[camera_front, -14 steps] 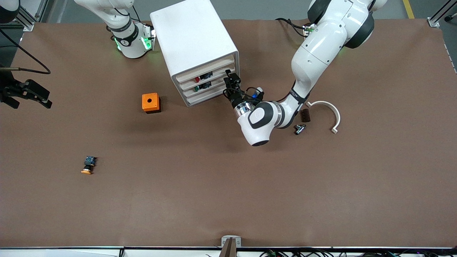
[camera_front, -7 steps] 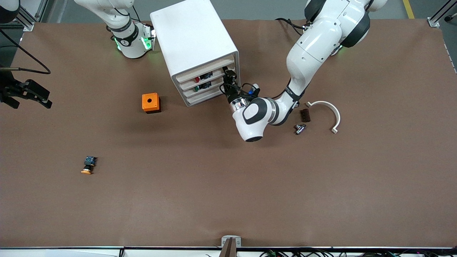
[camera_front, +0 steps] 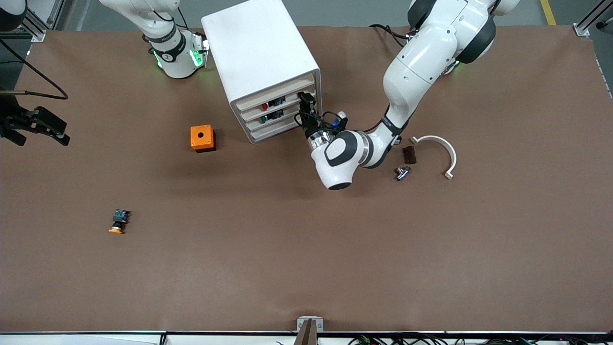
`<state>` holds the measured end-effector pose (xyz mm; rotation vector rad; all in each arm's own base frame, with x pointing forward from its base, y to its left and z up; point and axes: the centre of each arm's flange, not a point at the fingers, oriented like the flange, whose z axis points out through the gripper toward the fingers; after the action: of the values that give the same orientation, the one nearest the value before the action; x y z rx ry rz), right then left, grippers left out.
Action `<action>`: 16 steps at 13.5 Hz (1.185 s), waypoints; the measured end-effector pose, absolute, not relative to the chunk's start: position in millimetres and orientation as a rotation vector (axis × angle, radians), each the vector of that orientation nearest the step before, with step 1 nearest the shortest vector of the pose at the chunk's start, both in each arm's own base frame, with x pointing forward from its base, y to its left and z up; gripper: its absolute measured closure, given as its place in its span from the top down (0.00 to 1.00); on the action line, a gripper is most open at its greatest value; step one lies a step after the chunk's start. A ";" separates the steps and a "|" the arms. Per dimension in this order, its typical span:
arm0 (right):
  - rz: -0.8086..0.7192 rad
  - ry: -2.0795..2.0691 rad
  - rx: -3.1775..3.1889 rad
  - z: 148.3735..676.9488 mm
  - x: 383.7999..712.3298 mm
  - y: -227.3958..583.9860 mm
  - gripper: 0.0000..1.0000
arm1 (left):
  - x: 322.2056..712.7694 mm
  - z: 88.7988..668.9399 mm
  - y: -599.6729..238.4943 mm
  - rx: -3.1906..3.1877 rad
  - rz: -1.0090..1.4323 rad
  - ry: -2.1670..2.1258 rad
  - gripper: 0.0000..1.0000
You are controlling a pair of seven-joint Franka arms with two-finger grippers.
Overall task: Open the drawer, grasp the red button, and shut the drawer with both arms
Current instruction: 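Grasp the drawer handle with the left gripper and pull it open, then reach the right gripper into the open drawer toward the red button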
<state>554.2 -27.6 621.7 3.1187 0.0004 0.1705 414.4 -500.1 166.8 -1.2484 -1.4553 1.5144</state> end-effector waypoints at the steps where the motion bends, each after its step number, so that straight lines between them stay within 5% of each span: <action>1: 0.170 0.000 3.119 621.7 554.2 -27.6 1.00 | 414.5 166.7 -500.0 -1.246 1.513 -1.457 0.13; 5: 0.170 0.000 3.119 621.7 554.2 -27.6 1.00 | 421.4 166.6 -494.6 -1.236 1.518 -1.471 0.13; 16: 0.110 -0.021 3.156 585.1 576.6 -0.5 1.00 | 514.1 168.5 -412.1 -1.098 1.677 -1.672 0.19</action>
<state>576.6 -0.5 585.1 3.1562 -0.0207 0.1103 514.1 -412.1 168.5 -1.0977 -1.6721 1.6771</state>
